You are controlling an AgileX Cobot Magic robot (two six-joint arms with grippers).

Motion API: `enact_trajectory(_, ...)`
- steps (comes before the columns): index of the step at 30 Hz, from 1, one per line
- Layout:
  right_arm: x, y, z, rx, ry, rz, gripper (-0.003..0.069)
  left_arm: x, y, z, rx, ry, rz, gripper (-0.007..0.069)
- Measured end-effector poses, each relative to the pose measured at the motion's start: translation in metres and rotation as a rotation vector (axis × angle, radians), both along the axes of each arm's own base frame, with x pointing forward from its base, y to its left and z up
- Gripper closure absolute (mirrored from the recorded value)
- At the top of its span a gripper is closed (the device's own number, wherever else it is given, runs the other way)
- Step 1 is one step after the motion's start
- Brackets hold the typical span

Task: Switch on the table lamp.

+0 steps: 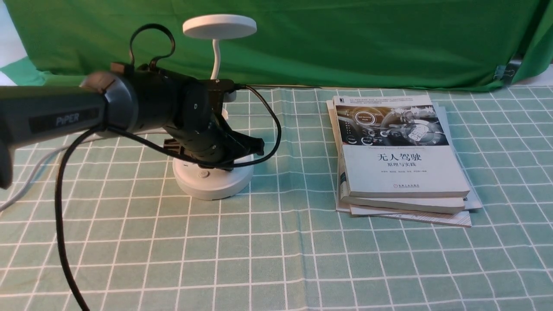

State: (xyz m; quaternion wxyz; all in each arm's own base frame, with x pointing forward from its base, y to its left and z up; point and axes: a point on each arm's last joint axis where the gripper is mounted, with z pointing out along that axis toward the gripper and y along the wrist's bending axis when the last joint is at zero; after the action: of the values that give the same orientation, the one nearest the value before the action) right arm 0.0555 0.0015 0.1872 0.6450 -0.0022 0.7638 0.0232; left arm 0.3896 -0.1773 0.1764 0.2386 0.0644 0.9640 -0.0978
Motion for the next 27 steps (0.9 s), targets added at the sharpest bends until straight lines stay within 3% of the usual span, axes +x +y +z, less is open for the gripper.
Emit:
enact_trajectory(7,0.0,0.0,0.0,0.0,0.0,0.0,0.0421,0.002,0.0,0.001,0.013,-0.008,-0.01,0.0605)
enact_trajectory(14,0.0,0.0,0.0,0.0,0.0,0.0,0.0421,-0.015,0.008,0.033,0.033,-0.035,-0.052,0.0605)
enact_trajectory(22,0.0,0.0,0.0,0.0,0.001,0.0,0.0421,-0.096,0.038,0.053,-0.051,-0.018,-0.044,0.0605)
enact_trajectory(27,0.0,0.0,0.0,0.0,0.001,0.0,0.0421,-0.165,0.064,0.089,-0.254,-0.254,-0.007,0.0605)
